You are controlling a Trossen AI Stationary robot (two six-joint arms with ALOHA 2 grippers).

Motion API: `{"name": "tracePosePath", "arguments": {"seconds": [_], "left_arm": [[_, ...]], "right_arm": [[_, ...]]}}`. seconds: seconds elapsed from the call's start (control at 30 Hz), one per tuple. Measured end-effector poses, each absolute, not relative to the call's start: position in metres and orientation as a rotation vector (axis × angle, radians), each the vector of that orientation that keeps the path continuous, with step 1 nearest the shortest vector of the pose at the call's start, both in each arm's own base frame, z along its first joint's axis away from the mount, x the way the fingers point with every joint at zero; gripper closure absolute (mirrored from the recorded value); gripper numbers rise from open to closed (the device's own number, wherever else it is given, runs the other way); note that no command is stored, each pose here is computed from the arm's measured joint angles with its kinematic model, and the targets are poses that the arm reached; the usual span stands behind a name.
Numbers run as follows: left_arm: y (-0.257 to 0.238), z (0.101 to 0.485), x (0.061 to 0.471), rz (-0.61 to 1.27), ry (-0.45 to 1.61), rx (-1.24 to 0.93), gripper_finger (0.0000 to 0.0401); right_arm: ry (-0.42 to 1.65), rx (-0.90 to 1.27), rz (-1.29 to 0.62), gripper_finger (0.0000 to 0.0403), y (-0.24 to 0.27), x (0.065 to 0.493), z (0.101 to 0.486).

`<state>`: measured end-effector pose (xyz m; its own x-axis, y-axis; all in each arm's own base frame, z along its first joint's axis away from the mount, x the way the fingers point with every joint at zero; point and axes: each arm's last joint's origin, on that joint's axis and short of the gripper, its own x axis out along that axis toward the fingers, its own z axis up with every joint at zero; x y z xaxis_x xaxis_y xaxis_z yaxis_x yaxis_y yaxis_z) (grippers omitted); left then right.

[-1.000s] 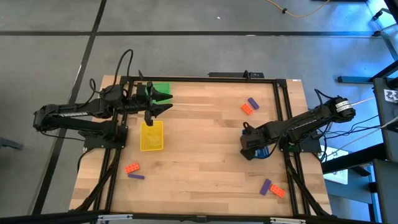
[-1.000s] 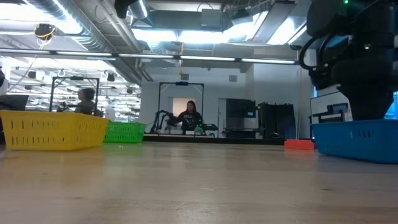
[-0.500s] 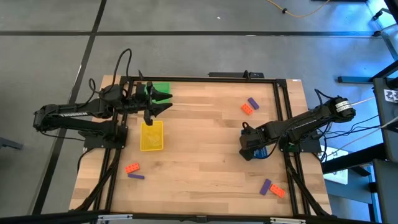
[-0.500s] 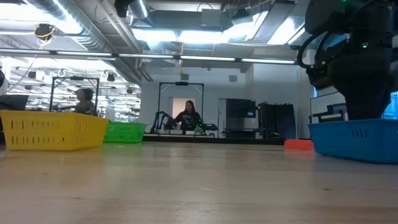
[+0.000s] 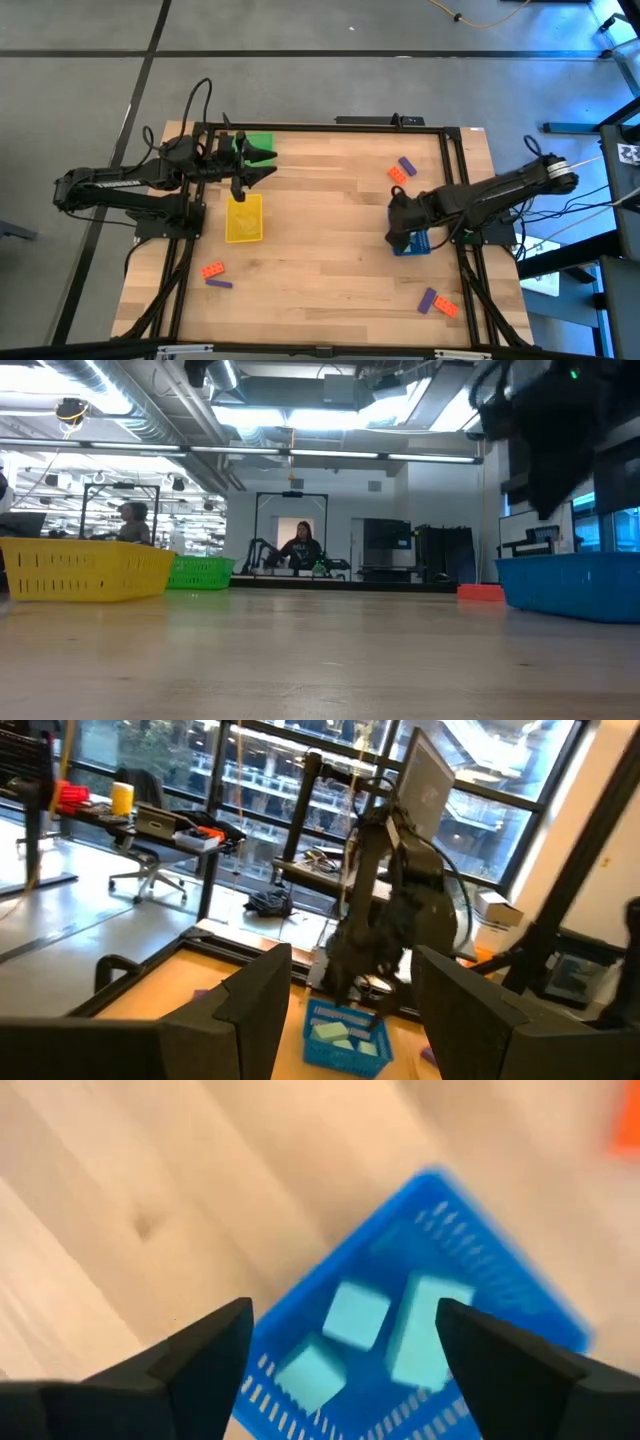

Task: Sort & place blocks by color
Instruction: Put the bottom left violet block into the green bin

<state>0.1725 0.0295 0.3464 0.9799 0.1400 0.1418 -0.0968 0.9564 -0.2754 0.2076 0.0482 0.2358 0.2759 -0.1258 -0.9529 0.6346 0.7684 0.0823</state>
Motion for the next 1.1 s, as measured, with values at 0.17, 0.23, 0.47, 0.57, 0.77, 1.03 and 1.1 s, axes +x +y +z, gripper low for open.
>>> {"name": "tracePosePath", "arguments": {"seconds": [0.17,0.23,0.47,0.57,0.77,1.03,1.1], "left_arm": [[0.028,0.347,0.171,0.069,-0.161,-0.301,0.0202],[0.027,0.35,0.168,0.052,-0.174,-0.316,0.0202],[0.024,0.356,0.156,0.022,-0.212,-0.31,0.0202],[0.023,0.36,0.149,0.014,-0.239,-0.306,0.0202],[0.021,0.364,0.14,0.009,-0.27,-0.301,0.0202],[0.021,0.364,0.139,0.006,-0.272,-0.323,0.0202],[0.021,0.364,0.139,0.006,-0.273,-0.323,0.0202]], "right_arm": [[1.035,0.44,-0.556,0.0085,0.046,0.212,0.27],[1.002,0.413,-0.504,0.0085,0.047,0.216,0.279],[0.841,0.419,-0.388,0.0085,0.052,0.232,0.293],[0.785,0.417,-0.341,0.0085,0.054,0.239,0.296],[0.688,0.241,-0.278,0.0085,0.054,0.246,0.304],[0.592,0.255,-0.271,0.0085,0.055,0.252,0.311],[0.592,0.254,-0.271,0.0085,0.055,0.252,0.311]]}}
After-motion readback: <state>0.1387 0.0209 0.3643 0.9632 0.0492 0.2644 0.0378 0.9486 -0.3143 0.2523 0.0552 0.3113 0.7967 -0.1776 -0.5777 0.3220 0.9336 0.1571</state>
